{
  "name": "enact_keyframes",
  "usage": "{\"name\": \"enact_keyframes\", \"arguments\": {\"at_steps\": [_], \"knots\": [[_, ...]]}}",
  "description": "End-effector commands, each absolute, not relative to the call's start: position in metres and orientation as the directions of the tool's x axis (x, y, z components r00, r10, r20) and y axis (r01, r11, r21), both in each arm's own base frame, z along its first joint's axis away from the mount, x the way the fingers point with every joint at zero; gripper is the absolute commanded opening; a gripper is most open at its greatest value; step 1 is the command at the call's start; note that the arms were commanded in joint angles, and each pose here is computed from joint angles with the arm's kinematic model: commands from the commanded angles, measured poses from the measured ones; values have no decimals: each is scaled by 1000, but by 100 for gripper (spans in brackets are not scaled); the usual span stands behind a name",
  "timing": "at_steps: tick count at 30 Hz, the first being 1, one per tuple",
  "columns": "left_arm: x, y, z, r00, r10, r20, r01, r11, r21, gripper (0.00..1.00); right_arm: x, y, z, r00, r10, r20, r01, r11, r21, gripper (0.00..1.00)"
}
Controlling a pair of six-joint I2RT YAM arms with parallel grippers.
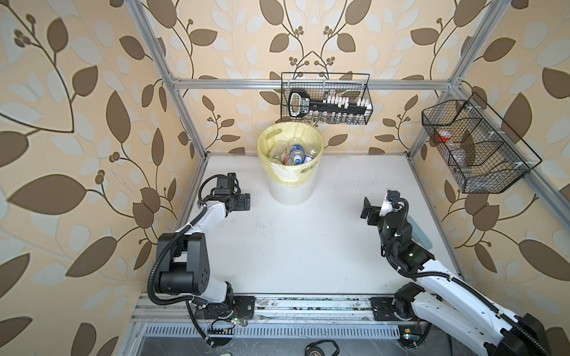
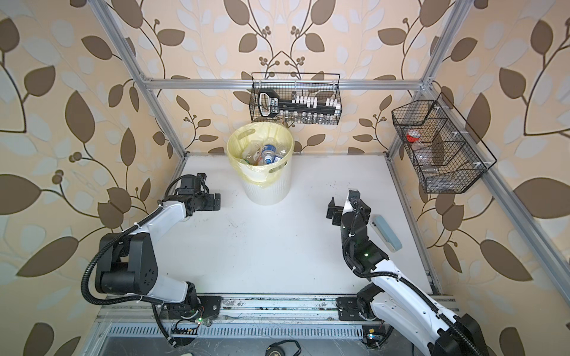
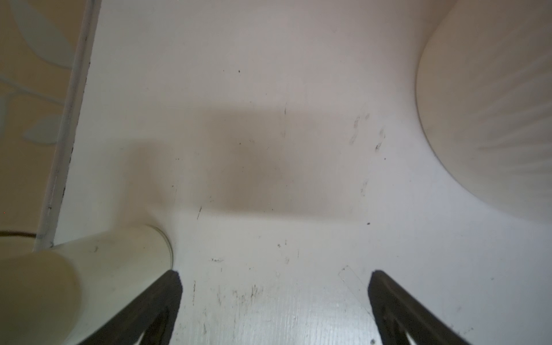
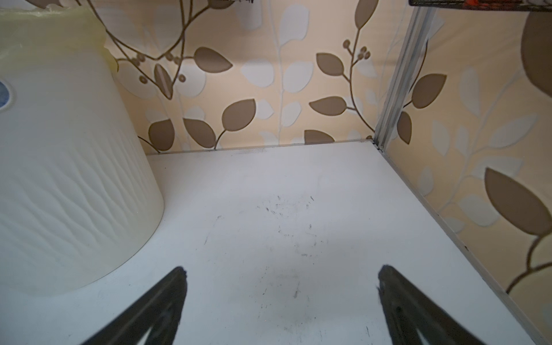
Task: Throw the plastic bottles in the bin
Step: Reset both arms
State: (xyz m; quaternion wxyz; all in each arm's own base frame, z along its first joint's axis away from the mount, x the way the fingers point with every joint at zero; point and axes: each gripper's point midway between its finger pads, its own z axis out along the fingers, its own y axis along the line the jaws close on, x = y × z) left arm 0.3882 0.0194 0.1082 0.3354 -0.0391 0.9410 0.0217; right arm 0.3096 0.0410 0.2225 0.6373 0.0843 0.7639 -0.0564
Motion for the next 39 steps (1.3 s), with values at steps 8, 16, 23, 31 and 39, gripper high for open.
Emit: {"name": "enact_keyframes", "arguments": {"at_steps": [8,16,23,31,39], "knots": [[392,21,166,-525,-61,-849,-88,996,-17,99,297,12,211,-173,20,-985,290,956,-31,100],[387,15,172,-463,-62,-884,-59,998,-39,99,286,-6,194,-183,-20,-983,353,932,-84,100],[389,31,143,-493,-113,-863,-162,986,-37,99,272,-28,177,-177,-25,-984,462,881,-106,100],[383,21,125,-493,-147,-858,-134,987,-92,99,262,-47,168,-108,-40,-993,539,837,-92,100],[379,27,127,-400,-127,-908,-148,986,-73,99,267,-53,165,-97,-64,-993,553,826,-107,100]]}}
